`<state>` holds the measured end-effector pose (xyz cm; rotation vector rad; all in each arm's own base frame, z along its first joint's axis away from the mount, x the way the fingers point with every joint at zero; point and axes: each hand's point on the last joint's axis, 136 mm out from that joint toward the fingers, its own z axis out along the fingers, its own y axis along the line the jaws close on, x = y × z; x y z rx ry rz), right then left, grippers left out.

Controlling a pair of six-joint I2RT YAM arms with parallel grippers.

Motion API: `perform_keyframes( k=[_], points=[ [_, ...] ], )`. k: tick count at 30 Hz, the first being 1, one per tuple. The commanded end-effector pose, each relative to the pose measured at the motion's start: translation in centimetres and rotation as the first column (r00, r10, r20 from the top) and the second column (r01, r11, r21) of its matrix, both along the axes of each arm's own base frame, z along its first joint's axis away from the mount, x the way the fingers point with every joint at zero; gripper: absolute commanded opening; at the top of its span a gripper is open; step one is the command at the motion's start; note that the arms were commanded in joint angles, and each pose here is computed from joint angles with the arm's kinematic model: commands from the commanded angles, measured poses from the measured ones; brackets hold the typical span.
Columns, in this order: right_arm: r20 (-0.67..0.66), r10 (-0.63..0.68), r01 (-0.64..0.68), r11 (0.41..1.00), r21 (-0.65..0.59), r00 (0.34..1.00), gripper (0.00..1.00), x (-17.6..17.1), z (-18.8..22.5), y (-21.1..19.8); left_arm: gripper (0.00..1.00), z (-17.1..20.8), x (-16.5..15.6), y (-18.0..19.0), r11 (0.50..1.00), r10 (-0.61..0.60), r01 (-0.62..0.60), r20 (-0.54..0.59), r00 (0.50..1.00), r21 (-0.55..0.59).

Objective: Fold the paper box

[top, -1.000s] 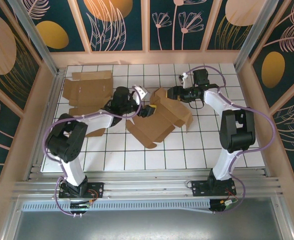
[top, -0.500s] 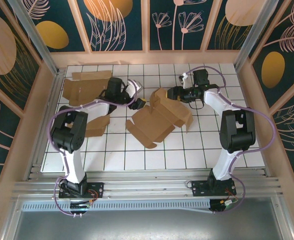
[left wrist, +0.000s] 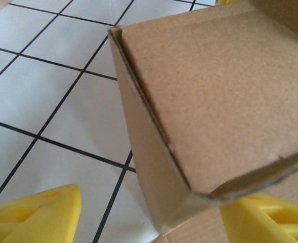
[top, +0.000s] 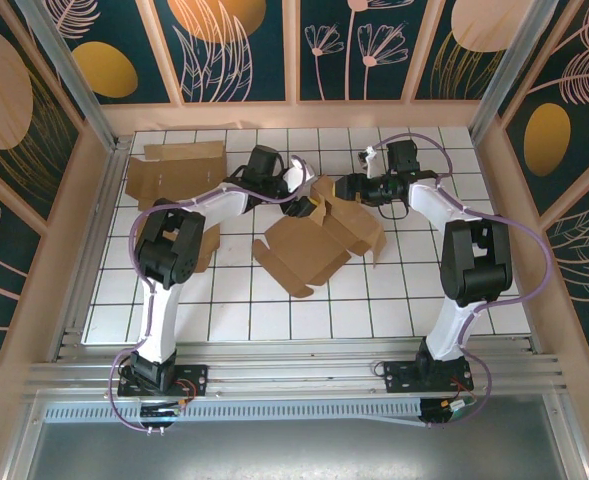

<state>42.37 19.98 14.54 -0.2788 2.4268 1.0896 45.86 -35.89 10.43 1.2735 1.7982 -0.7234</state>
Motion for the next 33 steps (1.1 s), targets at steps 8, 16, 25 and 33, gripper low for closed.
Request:
perform_keyframes(
  k=[8, 16, 25, 33],
  points=[
    [-0.067, 0.022, -0.021, 1.000, 0.009, 0.998, 0.67, -1.2, -2.0, 0.5, 0.52, -2.4, 1.0, -3.2, 0.999, 0.050, -0.050, -0.059, 0.997, 0.006],
    [-0.096, -0.007, 0.010, 0.999, 0.037, 0.995, 0.78, -0.1, -1.9, -0.5, 0.38, -3.6, 1.0, -4.0, 1.000, 0.015, -0.014, -0.093, 0.996, 0.006],
    [-0.095, 0.034, -0.022, 0.992, 0.125, 0.995, 0.71, -0.2, -2.1, -0.3, 0.22, -1.2, 0.3, -5.7, 0.991, -0.093, 0.085, -0.072, 0.993, -0.107],
    [-0.075, 0.092, -0.080, 0.986, 0.148, 0.993, 0.68, -0.4, -2.7, 0.2, 0.81, -0.4, 0.6, -6.9, 0.976, -0.160, 0.152, -0.041, 0.986, -0.155]
  ],
)
